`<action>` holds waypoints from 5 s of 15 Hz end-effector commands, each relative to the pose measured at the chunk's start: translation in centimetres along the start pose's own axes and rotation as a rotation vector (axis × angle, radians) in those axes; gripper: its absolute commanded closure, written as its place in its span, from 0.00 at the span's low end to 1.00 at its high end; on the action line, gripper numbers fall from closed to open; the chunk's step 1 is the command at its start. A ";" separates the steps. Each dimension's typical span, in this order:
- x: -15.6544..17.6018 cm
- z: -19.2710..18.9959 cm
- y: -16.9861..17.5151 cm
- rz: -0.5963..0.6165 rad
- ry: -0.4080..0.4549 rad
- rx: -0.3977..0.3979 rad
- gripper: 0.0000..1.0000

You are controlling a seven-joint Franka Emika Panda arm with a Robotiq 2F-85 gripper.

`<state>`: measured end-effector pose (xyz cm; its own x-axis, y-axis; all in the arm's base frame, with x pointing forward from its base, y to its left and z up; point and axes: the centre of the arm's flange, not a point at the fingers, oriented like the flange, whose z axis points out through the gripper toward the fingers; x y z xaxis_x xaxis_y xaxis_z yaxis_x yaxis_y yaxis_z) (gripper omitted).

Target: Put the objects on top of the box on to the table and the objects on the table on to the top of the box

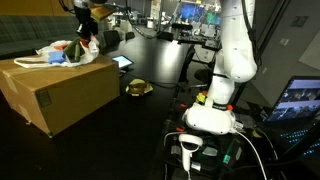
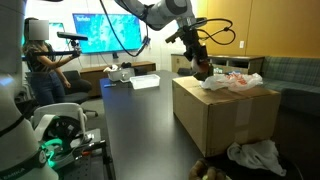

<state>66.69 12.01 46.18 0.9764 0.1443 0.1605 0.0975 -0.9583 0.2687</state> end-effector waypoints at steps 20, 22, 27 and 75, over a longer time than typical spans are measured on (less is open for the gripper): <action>12.9 6.6 -8.1 -0.045 -0.041 0.174 0.97; 12.7 8.3 -7.1 -0.023 -0.080 0.162 0.97; 11.8 8.0 -4.8 -0.003 -0.108 0.149 0.58; -23.3 7.0 7.2 0.046 -0.160 0.222 0.00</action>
<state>45.89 -0.02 37.59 0.9971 0.0748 0.0117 0.0742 -0.9961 0.0471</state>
